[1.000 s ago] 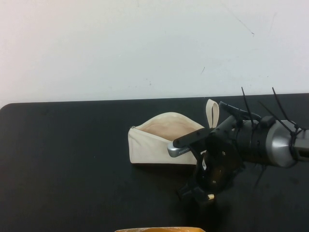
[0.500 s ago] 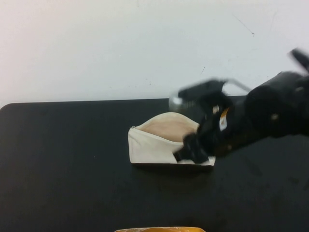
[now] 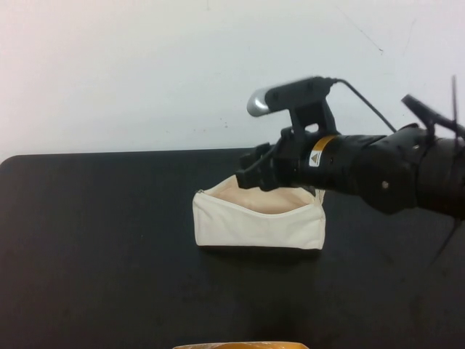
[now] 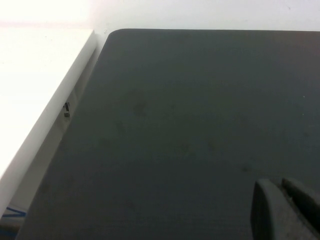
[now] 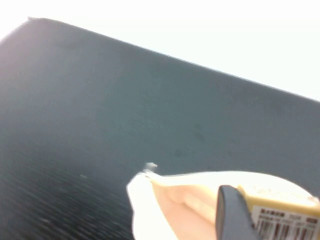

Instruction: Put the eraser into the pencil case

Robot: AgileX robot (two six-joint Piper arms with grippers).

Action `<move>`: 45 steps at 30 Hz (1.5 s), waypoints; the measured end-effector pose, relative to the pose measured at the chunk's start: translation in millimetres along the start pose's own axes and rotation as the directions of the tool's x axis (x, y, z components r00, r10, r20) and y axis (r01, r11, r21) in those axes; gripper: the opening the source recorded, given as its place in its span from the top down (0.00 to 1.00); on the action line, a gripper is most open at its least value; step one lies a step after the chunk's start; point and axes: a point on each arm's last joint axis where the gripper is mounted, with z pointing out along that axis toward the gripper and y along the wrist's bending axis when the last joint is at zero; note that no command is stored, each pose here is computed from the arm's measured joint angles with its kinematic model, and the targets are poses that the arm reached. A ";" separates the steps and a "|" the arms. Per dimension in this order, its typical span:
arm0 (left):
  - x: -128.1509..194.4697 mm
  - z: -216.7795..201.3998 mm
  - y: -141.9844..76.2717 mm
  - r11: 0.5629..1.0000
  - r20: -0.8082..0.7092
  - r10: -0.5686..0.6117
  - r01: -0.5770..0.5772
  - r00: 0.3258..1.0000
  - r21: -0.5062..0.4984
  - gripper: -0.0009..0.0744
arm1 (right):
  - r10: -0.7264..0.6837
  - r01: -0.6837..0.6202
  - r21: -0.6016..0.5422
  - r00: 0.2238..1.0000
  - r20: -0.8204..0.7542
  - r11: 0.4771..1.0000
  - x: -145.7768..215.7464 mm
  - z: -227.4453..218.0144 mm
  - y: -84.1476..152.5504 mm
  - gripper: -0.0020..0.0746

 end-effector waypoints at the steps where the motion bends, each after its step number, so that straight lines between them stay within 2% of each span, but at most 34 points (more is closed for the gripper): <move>1: 0.0 0.0 0.0 1.000 0.000 0.000 0.000 1.000 0.000 0.99 | 0.004 -0.004 0.005 1.000 -0.010 1.000 3.9 4.9 -2.4 0.57; 4: 0.0 0.0 0.0 1.000 0.000 0.000 0.000 1.000 0.000 0.99 | 0.017 -0.017 0.023 1.000 -0.025 1.000 10.8 14.3 -10.8 0.56; 10: 0.0 0.0 0.0 1.000 0.000 0.000 0.000 1.000 0.000 0.99 | 0.057 -0.056 0.042 0.998 -0.027 0.998 11.7 16.1 -20.5 0.42; 14: 0.0 0.0 0.0 1.000 0.000 0.000 0.000 1.000 0.000 0.99 | 0.090 -0.088 0.048 0.995 -0.032 0.995 3.3 3.1 -23.8 0.40; 17: 0.0 0.0 0.0 1.000 0.000 0.000 0.000 1.000 0.000 0.99 | 0.103 -0.101 0.047 0.993 -0.058 0.994 -7.7 -19.3 -24.0 0.49; 22: 0.0 0.0 0.0 1.000 0.000 0.000 0.000 1.000 0.000 0.99 | 0.069 -0.067 0.021 0.994 -0.080 0.998 -30.1 -78.2 -15.3 0.87; 24: 0.0 0.0 0.0 1.000 0.000 0.000 0.000 1.000 0.000 0.99 | 0.018 -0.018 -0.001 0.998 -0.053 1.000 -35.4 -102.4 -8.4 0.92; 28: 0.0 0.0 0.0 1.000 0.000 0.000 0.000 1.000 0.000 0.99 | -0.109 0.110 -0.042 0.994 0.032 0.993 -36.5 -159.2 5.8 0.96; 32: 0.0 0.0 0.0 1.000 0.000 0.000 0.000 1.000 0.000 0.99 | -0.168 0.175 -0.052 0.978 0.124 0.983 -26.7 -216.6 9.6 0.97; 36: 0.0 0.0 0.0 1.000 0.000 0.000 0.000 1.000 0.000 0.99 | -0.189 0.199 -0.057 0.970 0.151 0.978 -1.8 -263.7 7.6 0.97; 39: 0.0 0.0 0.0 1.000 0.000 0.000 0.000 1.000 0.000 0.99 | -0.190 0.198 -0.068 0.975 0.114 0.978 27.0 -287.1 4.7 0.97; 41: 0.0 0.0 0.0 1.000 0.000 0.000 0.000 1.000 0.000 0.99 | -0.221 0.227 -0.046 0.969 0.113 0.973 47.0 -298.9 0.5 0.97; 45: 0.0 0.0 0.0 1.000 0.000 0.000 0.000 1.000 0.000 0.99 | -0.343 0.336 0.070 0.924 0.167 0.939 78.3 -316.2 -11.9 0.97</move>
